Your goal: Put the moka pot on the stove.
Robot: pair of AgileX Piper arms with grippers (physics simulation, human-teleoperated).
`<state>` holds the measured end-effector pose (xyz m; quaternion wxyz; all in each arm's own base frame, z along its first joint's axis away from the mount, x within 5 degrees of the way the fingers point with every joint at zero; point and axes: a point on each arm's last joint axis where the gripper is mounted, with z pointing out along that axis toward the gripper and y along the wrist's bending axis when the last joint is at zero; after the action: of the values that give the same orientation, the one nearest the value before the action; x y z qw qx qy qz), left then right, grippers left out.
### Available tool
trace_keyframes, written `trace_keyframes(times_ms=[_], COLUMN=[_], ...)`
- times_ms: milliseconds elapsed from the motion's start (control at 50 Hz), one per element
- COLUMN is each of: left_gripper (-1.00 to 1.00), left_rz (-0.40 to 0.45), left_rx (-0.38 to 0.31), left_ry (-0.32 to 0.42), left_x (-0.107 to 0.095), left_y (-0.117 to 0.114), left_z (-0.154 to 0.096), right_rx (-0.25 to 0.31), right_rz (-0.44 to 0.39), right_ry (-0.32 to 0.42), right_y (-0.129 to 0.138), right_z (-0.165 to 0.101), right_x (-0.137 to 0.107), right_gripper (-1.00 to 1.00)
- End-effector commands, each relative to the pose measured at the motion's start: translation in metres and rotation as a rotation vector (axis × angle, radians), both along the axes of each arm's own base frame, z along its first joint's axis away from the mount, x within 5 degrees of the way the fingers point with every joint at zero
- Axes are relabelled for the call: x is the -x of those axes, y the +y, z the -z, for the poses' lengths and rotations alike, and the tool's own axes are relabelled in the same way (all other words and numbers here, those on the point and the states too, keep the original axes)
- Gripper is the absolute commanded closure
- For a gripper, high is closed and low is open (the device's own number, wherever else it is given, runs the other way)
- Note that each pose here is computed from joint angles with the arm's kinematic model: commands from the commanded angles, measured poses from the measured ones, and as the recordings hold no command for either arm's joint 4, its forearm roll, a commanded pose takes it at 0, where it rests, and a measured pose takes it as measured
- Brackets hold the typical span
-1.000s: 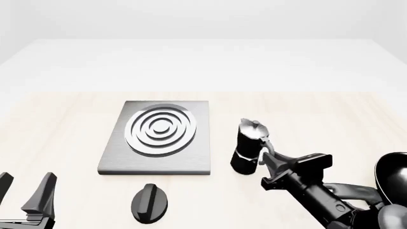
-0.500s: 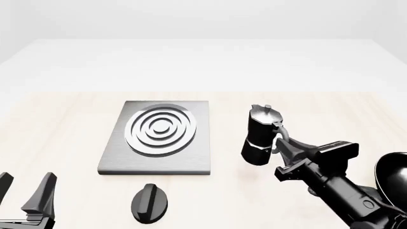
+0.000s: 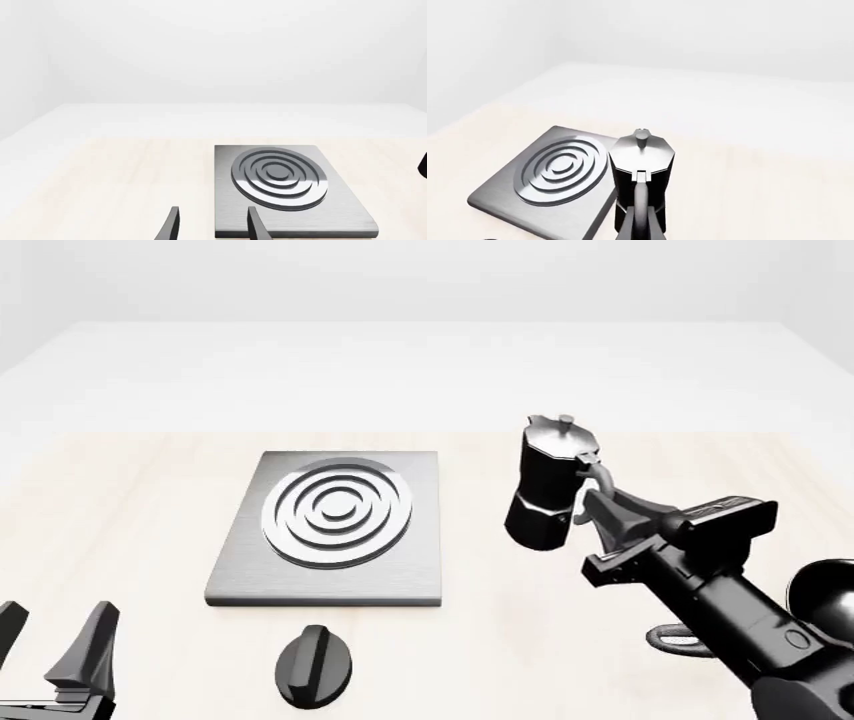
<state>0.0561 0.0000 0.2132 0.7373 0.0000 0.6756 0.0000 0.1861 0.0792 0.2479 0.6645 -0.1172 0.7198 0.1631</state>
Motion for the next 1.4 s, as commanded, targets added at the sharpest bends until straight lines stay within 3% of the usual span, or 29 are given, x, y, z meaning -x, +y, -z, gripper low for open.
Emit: trace_keyframes(times_ms=[20, 420, 1400], left_gripper=[-1.0, -1.0, -1.0], left_rz=[0.0, 0.0, 0.0], left_rx=[0.0, 0.0, 0.0], left_ry=[0.0, 0.0, 0.0], left_x=[0.0, 0.0, 0.0], left_y=[0.0, 0.0, 0.0], left_z=[0.0, 0.0, 0.0], right_rx=[-0.015, -0.028, -0.053], right_rz=[-0.018, -0.041, -0.15], right_ry=[-0.059, -0.127, -0.133], right_y=[0.007, 0.027, 0.106], right_z=[-0.025, -0.053, -0.06], right_x=[-0.007, -0.038, -0.115], right_gripper=[1.0, 1.0, 1.0])
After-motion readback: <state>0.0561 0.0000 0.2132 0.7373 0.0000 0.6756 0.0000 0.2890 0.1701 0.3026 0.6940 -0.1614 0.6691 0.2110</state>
